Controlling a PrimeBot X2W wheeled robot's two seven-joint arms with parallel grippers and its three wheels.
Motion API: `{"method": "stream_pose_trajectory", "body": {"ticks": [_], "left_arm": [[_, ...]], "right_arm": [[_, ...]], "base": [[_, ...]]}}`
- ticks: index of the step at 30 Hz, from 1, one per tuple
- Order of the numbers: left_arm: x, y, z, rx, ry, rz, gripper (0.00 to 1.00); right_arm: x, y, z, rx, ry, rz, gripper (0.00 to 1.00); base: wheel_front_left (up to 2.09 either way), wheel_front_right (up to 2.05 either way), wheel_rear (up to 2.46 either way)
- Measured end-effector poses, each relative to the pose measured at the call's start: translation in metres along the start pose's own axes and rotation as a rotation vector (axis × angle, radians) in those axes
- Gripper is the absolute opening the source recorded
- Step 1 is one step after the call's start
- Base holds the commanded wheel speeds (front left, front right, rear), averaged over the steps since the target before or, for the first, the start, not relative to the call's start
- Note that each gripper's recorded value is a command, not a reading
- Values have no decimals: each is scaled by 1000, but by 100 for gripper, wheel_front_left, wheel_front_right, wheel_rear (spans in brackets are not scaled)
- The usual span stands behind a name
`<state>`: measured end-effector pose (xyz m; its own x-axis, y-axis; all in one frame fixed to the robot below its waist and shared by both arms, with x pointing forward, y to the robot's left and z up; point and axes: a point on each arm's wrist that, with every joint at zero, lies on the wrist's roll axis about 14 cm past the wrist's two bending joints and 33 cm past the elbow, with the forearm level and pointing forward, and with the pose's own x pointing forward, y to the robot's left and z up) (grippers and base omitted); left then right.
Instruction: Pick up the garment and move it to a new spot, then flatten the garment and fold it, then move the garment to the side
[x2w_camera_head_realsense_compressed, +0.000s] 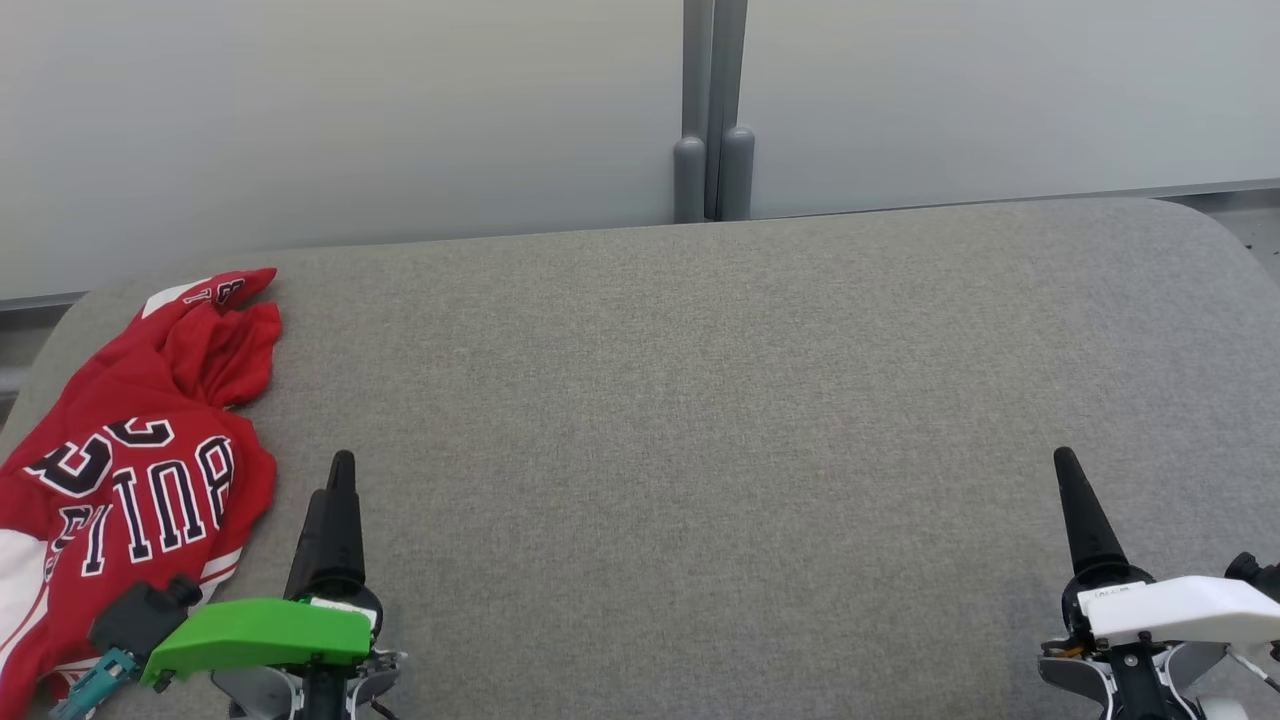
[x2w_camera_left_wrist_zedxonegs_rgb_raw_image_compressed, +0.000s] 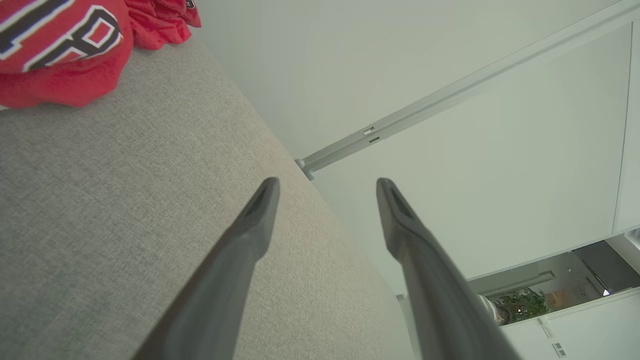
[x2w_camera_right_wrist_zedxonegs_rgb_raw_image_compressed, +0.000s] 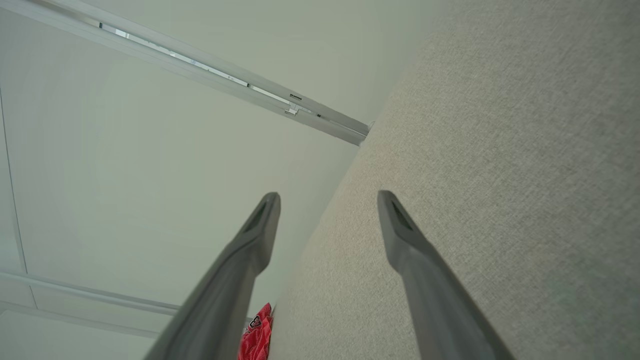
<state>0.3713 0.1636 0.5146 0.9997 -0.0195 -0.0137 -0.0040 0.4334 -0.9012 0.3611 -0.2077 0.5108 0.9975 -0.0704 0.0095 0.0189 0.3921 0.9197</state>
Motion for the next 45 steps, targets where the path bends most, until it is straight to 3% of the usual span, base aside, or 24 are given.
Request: {"method": "stream_pose_trajectory", "body": {"ticks": [11, 21, 45], "left_arm": [[-6, -9, -5, 286, -5, -31, 100], [-14, -1, -14, 489, 8, -19, 100], [-24, -3, -12, 783, -35, -30, 100]], "right_arm": [[-1, 26, -9, -284, 10, 87, 100], [-6, 36, -20, -469, 20, 137, 100], [-13, 49, -33, -732, 13, 218, 100]], "base": [[0, 0, 0], [0, 0, 0], [0, 0, 0]]}}
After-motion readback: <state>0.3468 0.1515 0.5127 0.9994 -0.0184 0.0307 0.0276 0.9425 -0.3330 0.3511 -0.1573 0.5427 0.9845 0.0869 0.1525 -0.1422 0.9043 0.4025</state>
